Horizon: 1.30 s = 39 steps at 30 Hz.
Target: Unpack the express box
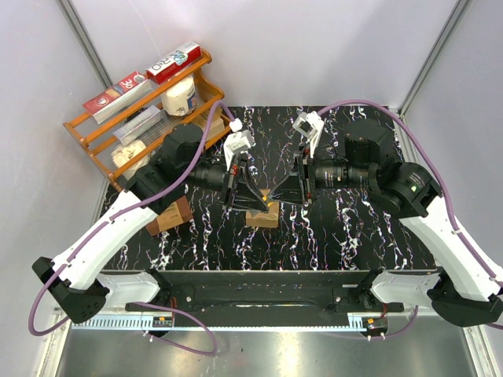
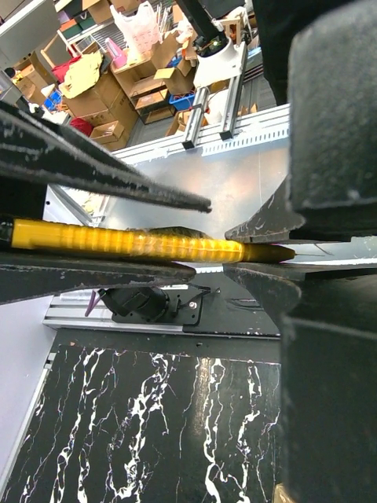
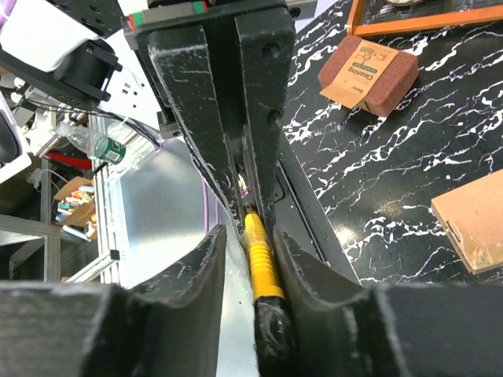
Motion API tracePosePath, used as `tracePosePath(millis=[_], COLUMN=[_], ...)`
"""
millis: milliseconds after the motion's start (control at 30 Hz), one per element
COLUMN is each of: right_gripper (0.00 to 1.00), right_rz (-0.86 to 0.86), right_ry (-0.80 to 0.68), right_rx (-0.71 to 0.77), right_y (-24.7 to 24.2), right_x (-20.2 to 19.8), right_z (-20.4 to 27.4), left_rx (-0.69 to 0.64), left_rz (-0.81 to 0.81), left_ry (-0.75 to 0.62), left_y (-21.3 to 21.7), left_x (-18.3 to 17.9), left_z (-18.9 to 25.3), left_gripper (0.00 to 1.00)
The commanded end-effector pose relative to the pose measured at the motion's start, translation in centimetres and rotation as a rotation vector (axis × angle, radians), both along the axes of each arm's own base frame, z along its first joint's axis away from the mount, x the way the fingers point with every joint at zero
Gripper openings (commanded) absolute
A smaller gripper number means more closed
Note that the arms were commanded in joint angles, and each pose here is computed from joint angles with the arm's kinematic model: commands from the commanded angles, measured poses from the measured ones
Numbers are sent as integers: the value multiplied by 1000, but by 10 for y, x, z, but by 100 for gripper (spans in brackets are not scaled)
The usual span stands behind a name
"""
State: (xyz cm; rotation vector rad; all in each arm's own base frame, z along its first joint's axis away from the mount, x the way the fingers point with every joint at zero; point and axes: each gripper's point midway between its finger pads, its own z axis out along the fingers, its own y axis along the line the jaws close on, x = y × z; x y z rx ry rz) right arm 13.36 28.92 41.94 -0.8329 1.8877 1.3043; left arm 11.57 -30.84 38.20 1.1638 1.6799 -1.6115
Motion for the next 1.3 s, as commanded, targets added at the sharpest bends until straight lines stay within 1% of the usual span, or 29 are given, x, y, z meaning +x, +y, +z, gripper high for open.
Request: tracePosePath(millis=[0, 133, 200, 233, 267, 300, 333, 367, 400, 500, 533, 600, 633, 667, 700, 733, 767, 800, 833, 867, 900, 933, 967, 1000, 1033, 1100, 1133, 1167, 1267], right_gripper=[31, 30, 7, 0, 0, 0, 0, 0, 0, 0, 0, 0, 0, 0, 0, 0, 0, 0, 0, 0, 0, 0, 0, 0, 0, 0, 0, 0, 0], right_rz=[49, 48, 45, 35, 25, 15, -19, -44, -72, -222, -314, -412, -523, -580, -635, -732, -772, -805, -863, -896, -920, -967, -995, -1012, -1041, -1081, -1094, -1098, -1110], right_ry=[-51, -57, -57, -59, -61, -57, -63, -67, -68, -76, -81, -89, -91, -99, -99, -95, -92, -91, -83, -77, -77, -68, -48, -47, -39, -7, 1, 15, 34], right_rx=[39, 36, 33, 31, 27, 18, 6, -1, -11, -72, -113, -135, -182, -192, -184, -236, -237, -209, -258, -262, -239, -274, -270, -248, -261, -226, -231, -226, -218], right_y=[-4, -4, -5, -5, -5, -5, -6, -8, -10, -21, -29, -39, -51, -58, -62, -73, -78, -76, -84, -87, -85, -91, -91, -88, -91, -88, -88, -86, -80], right_x=[-13, -13, -12, -10, -8, -7, 0, 3, 8, 31, 46, 58, 75, 81, 89, 102, 105, 112, 119, 123, 128, 132, 135, 140, 142, 148, 149, 151, 156], right_z=[18, 17, 17, 16, 16, 14, 12, 11, 8, -6, -18, -25, -40, -45, -47, -69, -77, -79, -104, -112, -114, -132, -139, -141, -153, -160, -169, -175, -188], left_rx=[-30, -29, -30, -29, -28, -28, -27, -20, -15, 30, 41, 97, 118, 156, 199, 231, 268, 321, 357, 383, 425, 462, 463, 486, 517, 525, 547, 546, 568], left_rz=[16, 16, 14, 19, 19, 25, 29, 48, 68, 179, 217, 345, 400, 509, 574, 641, 762, 811, 861, 931, 947, 962, 985, 997, 1007, 1033, 1040, 1074, 1094], left_ry=[-49, -48, -49, -48, -48, -49, -49, -53, -58, -81, -87, -86, -82, -74, -50, -32, -14, 10, 27, 41, 63, 81, 94, 110, 131, 156, 183, 183, 231], left_y=[1, 1, 1, 1, 1, 1, 1, 1, 2, 6, 9, 13, 17, 22, 26, 31, 40, 45, 49, 54, 57, 56, 55, 56, 54, 53, 51, 53, 53], left_x=[5, 5, 5, 6, 6, 7, 8, 11, 13, 30, 34, 54, 62, 79, 88, 98, 116, 122, 130, 140, 142, 146, 152, 154, 159, 166, 169, 177, 184], left_z=[12, 13, 14, 13, 13, 14, 14, 12, 12, 3, 1, -16, -22, -32, -49, -60, -72, -96, -111, -123, -143, -159, -166, -179, -193, -208, -220, -223, -242], left_gripper=[0, 0, 0, 0, 18, 30, 47, 72, 82, 99, 99, 99, 99, 99, 99, 99, 99, 99, 99, 99, 99, 99, 99, 99, 99, 99, 99, 99, 99])
